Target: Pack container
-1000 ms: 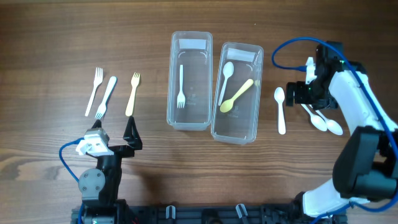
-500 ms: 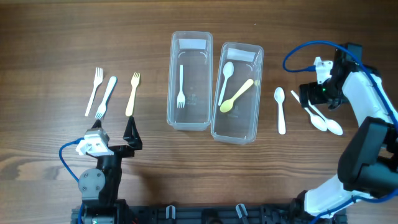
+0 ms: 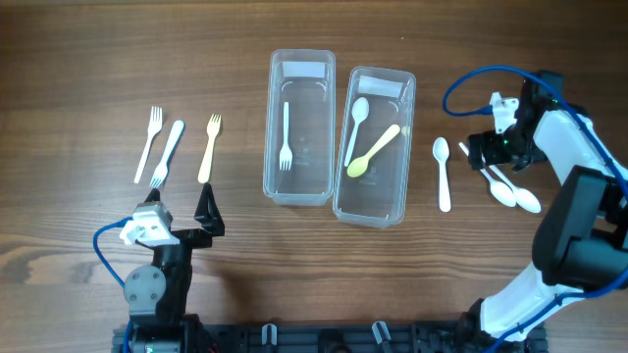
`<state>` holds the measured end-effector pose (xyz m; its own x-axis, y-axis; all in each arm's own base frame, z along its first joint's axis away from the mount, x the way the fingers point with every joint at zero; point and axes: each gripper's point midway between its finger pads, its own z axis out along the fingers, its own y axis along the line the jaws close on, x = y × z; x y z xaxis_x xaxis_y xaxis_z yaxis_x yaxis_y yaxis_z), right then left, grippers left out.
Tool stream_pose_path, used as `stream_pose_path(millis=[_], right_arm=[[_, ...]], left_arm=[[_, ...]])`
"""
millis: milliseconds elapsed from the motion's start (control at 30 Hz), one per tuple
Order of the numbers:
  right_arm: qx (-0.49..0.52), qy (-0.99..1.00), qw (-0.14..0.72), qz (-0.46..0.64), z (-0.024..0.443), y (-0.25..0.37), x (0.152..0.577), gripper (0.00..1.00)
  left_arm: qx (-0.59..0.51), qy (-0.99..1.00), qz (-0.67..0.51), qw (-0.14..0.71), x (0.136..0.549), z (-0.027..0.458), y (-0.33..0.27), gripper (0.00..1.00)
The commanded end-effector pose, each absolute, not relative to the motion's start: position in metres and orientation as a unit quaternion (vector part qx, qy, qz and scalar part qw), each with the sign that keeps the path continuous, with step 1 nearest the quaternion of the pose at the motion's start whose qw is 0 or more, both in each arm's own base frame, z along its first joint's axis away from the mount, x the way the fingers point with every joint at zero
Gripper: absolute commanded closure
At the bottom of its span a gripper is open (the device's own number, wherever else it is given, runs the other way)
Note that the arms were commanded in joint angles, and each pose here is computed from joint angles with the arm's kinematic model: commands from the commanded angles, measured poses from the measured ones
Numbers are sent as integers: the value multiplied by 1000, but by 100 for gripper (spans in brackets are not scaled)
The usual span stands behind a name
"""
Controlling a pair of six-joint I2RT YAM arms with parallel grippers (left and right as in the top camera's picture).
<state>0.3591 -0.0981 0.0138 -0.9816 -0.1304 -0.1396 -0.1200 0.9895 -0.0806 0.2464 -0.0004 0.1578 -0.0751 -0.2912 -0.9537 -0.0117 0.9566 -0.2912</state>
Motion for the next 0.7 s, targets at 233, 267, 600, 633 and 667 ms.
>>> stream_pose_path(millis=[233,267,600,633,667], right_arm=[[-50,997,59,-20,-1,-95,357,0],[-47,997,57,-20,-2,-95,357,0],[-41,997,57,-21,-2,-95,356,20],[-41,997,57,-21,-2,-95,356,22],[-41,997,57,-21,-2,-95,356,26]], left_arm=[[-101,727,-101,672,246,156,0,0],[-101,727,-101,672,246,156,0,0],[-101,727,-101,672,246,156,0,0],[-101,727,-101,672,246,156,0,0],[-101,727,-101,672,246,156,0,0]])
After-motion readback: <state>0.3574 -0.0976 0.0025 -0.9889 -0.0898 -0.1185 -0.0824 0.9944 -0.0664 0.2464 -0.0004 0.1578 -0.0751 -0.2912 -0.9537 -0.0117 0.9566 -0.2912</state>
